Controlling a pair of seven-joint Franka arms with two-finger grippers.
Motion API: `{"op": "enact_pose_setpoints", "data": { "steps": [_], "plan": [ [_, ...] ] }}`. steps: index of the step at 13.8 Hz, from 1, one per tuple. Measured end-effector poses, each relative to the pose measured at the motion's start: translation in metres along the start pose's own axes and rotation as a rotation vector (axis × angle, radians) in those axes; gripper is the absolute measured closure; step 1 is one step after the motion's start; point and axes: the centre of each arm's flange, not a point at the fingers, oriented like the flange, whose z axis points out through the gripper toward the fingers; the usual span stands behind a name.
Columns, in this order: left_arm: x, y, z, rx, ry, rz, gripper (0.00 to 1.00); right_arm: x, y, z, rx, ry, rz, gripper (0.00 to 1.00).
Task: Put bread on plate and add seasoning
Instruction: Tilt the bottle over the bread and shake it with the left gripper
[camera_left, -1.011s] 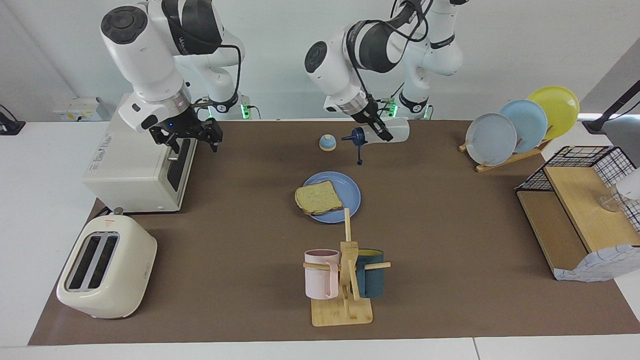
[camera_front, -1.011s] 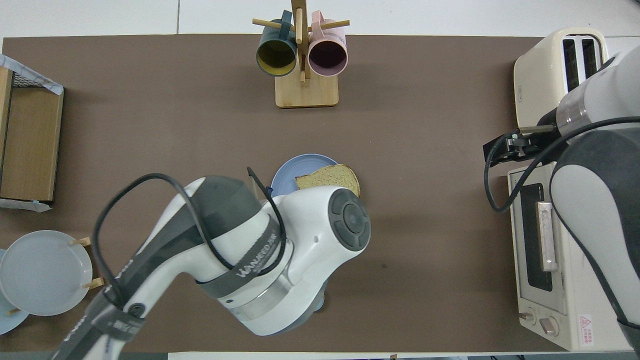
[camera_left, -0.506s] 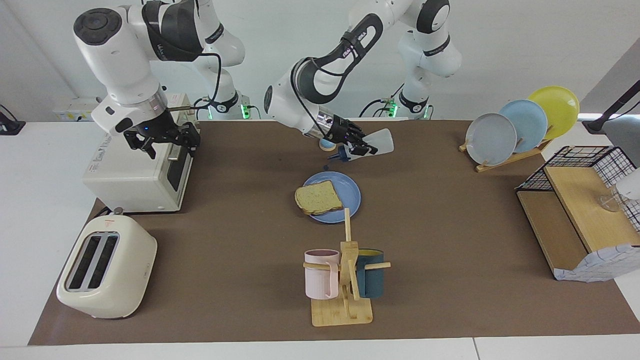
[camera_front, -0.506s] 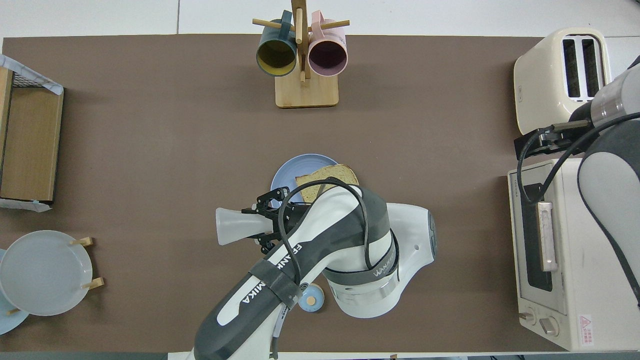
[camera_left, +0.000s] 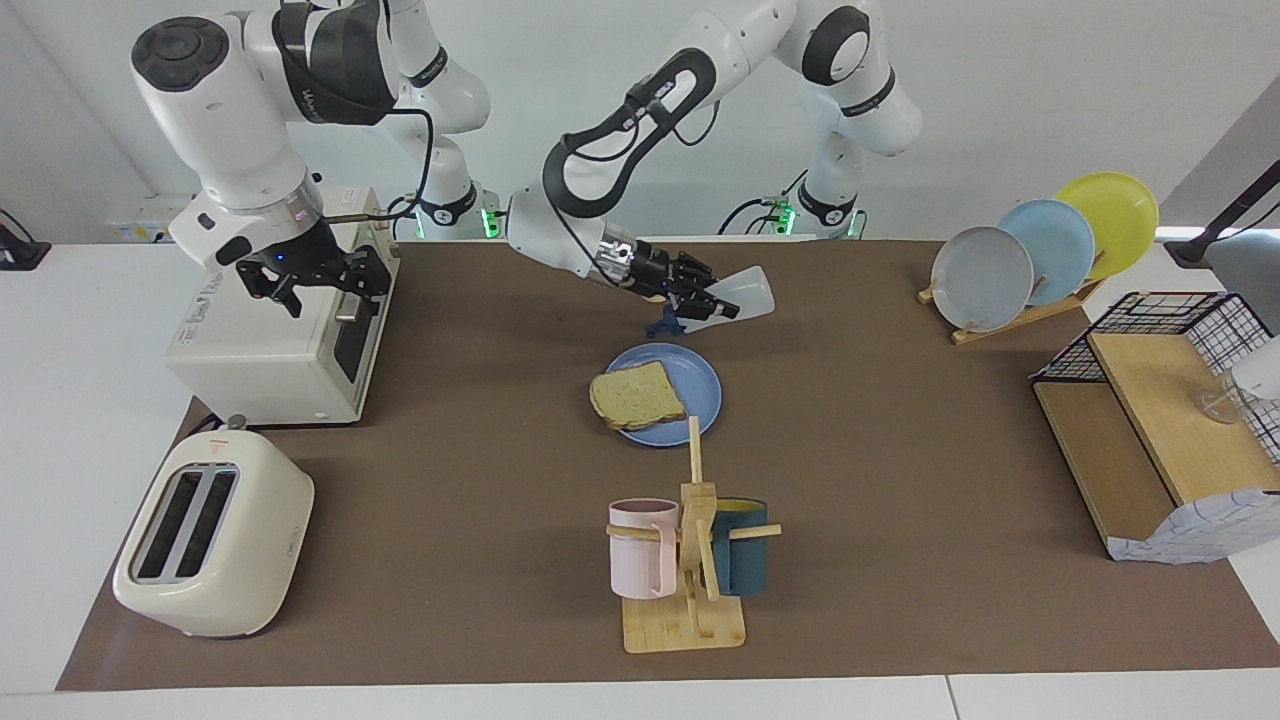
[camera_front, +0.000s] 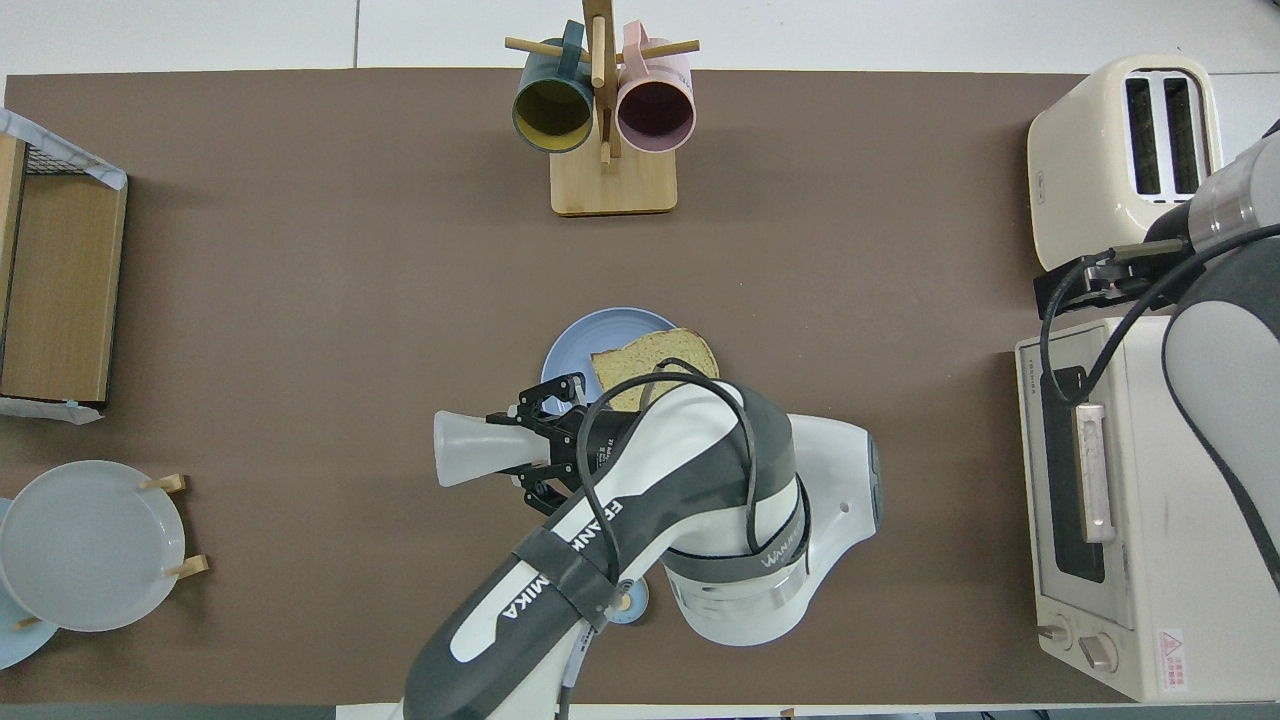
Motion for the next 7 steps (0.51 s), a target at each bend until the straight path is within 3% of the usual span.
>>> {"op": "enact_pose_setpoints", "data": {
  "steps": [3, 7],
  "plan": [
    [0.009, -0.008, 0.003, 0.068, -0.049, -0.014, 0.55, 0.0, 0.001, 0.001, 0.0, -0.001, 0.002, 0.0],
    [0.011, -0.015, 0.003, 0.108, -0.046, -0.028, 0.55, 0.0, 0.002, 0.001, 0.0, -0.003, 0.003, 0.0]
  ]
}}
